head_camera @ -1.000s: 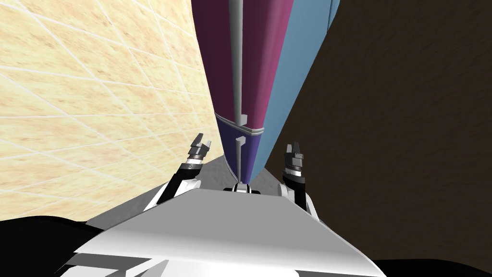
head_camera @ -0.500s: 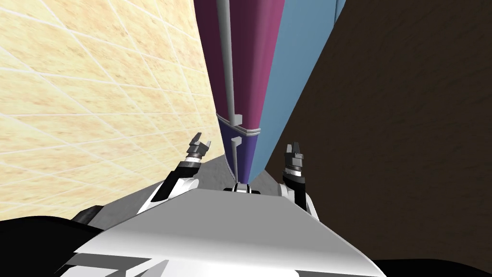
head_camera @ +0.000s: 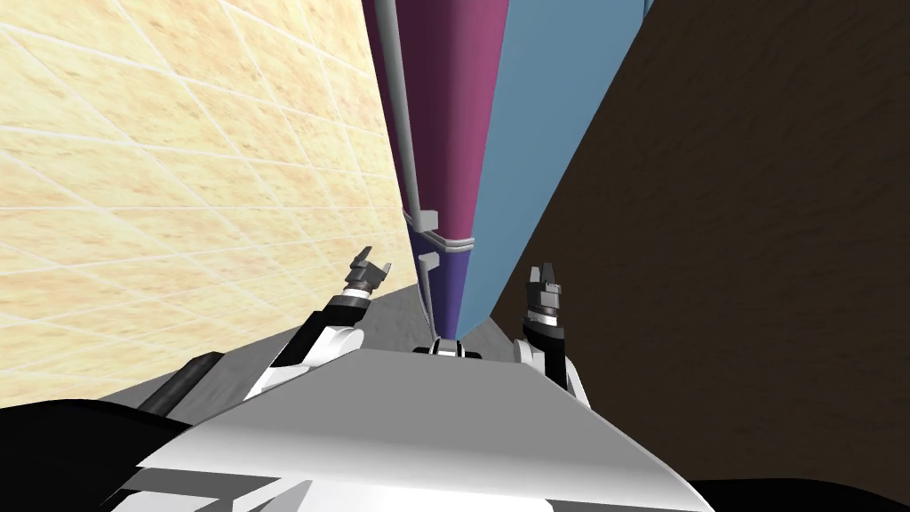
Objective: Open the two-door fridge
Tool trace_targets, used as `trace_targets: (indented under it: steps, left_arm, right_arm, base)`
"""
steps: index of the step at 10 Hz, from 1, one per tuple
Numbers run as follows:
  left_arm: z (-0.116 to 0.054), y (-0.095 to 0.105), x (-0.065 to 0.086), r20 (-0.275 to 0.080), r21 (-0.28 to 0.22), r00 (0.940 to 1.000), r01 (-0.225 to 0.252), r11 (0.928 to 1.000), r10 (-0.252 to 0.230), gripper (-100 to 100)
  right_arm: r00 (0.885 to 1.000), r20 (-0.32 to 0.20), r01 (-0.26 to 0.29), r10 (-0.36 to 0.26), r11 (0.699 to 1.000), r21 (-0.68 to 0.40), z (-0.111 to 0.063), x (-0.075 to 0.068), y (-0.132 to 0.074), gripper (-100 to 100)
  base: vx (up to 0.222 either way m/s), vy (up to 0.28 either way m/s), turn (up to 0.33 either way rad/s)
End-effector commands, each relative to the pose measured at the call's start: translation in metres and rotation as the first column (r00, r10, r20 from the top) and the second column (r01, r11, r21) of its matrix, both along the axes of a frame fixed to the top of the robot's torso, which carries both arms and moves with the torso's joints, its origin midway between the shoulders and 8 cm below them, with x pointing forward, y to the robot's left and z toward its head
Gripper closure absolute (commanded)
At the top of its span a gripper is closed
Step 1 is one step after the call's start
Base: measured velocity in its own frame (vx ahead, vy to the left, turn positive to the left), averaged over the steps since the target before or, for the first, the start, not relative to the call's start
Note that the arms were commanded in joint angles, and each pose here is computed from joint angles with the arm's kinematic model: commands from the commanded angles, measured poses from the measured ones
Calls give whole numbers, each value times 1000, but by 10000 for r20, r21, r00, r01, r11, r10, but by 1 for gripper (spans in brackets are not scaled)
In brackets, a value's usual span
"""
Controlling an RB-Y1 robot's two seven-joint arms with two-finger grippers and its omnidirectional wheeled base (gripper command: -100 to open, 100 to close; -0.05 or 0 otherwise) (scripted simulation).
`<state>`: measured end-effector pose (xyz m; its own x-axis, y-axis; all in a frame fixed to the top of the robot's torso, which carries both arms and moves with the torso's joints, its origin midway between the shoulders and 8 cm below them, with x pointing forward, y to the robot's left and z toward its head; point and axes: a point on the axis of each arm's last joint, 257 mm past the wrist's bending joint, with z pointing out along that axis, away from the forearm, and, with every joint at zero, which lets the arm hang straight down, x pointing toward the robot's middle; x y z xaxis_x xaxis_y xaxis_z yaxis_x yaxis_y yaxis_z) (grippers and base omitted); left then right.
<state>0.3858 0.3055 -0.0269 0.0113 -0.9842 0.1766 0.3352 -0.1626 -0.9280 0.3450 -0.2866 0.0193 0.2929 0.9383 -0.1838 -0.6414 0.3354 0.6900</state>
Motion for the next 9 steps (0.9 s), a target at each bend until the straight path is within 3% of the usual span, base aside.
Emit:
trace_targets:
  steps: [1, 3, 5, 9]
  left_arm:
    - [-14, 4, 6, -615, -800, 9977, 238, 9965, -288, -100]
    - [-21, 5, 8, -925, -1102, 9948, 318, 9934, -421, -100]
    - [-35, 7, 11, -1433, -1685, 9871, 462, 9846, -708, -100]
    - [-59, 6, 15, -2345, -2758, 9624, 697, 9587, -1375, -100]
  right_arm:
    - [10000, 0, 0, 0, 10000, 0, 0, 0, 0, 0]
    - [10000, 0, 0, 0, 10000, 1, 0, 0, 0, 0]
    - [10000, -1, 1, -1, 10000, -1, 0, 0, 0, 0]
    - [10000, 0, 0, 0, 10000, 0, 0, 0, 0, 0]
  base:
    - [26, -152, 167]
    - [9, -138, 116]
    - [13, -93, 126]
    - [7, -138, 171]
